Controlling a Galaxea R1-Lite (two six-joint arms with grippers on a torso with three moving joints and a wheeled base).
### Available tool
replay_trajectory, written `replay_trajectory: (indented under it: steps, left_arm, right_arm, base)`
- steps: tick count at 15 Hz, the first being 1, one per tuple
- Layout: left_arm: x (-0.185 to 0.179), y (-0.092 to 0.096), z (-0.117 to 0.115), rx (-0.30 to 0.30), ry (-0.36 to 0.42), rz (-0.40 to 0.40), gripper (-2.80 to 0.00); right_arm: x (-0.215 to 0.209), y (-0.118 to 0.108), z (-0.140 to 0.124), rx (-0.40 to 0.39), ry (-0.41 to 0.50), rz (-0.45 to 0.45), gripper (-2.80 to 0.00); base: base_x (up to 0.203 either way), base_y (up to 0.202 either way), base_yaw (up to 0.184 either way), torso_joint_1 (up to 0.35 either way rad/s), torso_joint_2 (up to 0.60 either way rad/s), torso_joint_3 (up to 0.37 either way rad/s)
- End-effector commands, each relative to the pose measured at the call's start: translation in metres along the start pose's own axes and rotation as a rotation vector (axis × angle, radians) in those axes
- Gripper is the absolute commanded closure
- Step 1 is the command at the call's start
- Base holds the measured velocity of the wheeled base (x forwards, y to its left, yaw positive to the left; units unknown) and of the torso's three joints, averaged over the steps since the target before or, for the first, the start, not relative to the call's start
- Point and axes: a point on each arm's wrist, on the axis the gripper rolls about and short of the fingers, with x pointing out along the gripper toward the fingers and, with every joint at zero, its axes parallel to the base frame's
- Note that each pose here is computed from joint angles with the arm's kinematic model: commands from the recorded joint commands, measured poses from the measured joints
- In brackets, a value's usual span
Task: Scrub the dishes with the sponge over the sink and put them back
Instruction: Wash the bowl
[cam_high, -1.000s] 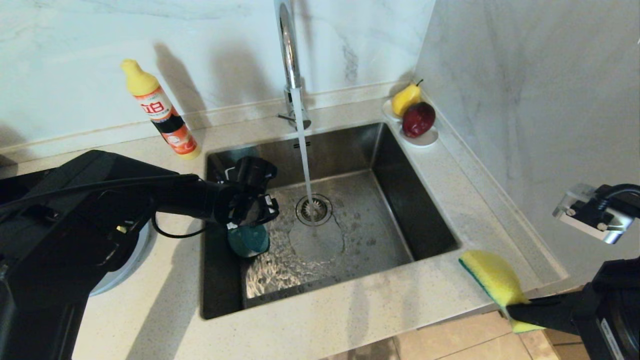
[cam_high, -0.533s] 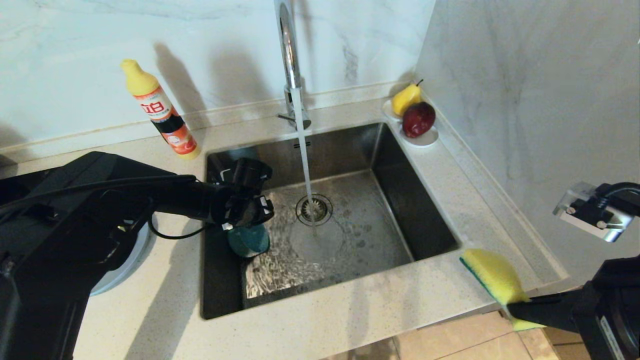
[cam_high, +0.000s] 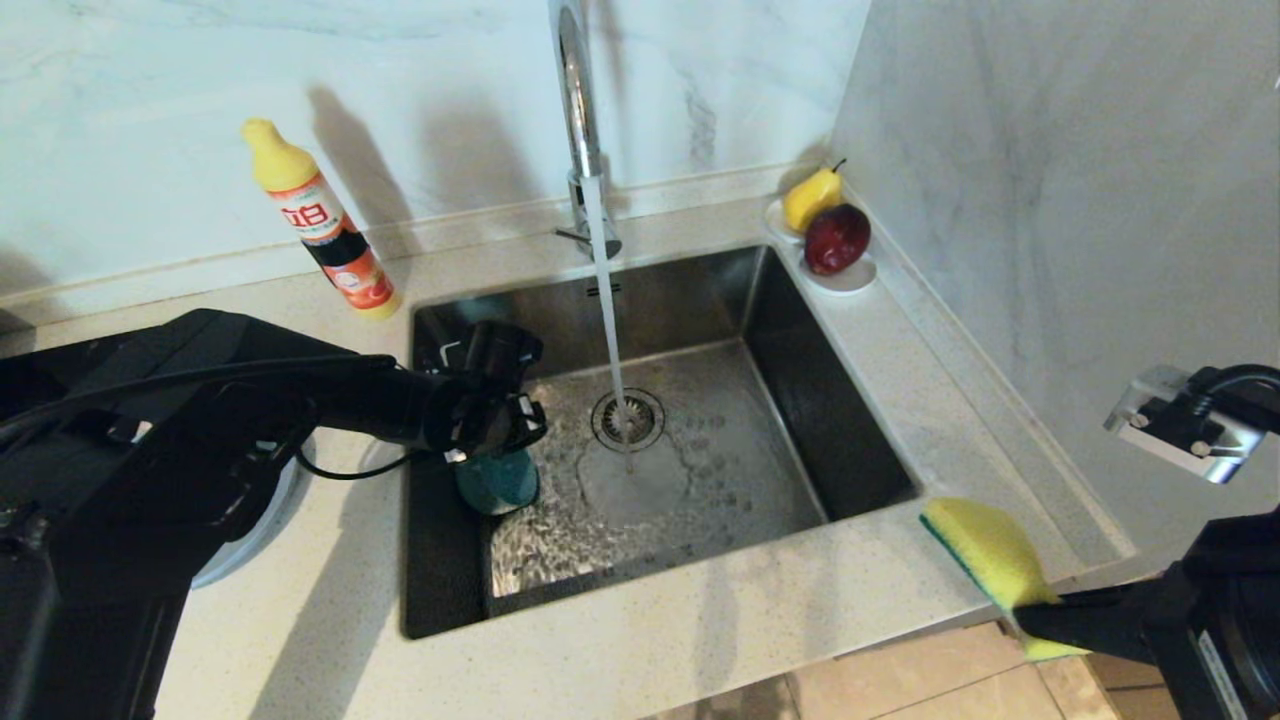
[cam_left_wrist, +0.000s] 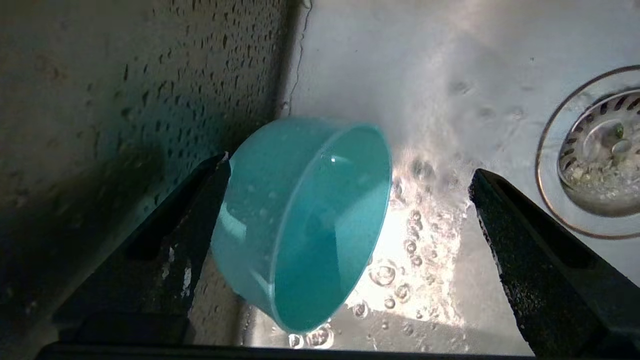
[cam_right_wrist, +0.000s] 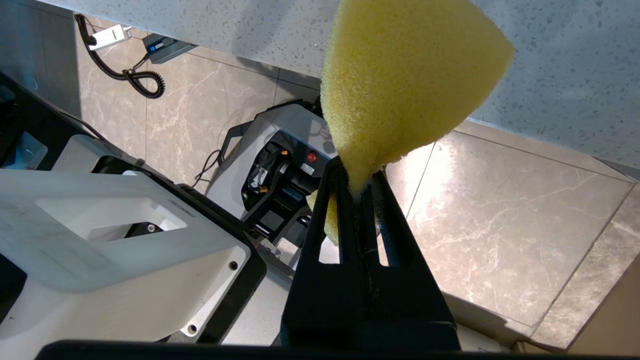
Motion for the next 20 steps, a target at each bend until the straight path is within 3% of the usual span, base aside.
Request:
replay_trajectory:
  steps: [1,20]
  left_arm:
    - [0.003,0.000,-0.002,-0.001,0.003,0.006,-2.80]
    - [0.022,-0.002,-0.019,0.020,0.033,0.024,-2.80]
  right_arm:
    - [0.000,0.000,0.000,0.001,0.003,-0.001,0.00]
    - [0.000,-0.002,0.003,0.011,-0.027,0.001,0.00]
  base:
    - [0.000,0.000,0.000,0.000,0.00,0.000]
    - [0.000,0.000,0.000,0.000,0.00,0.000]
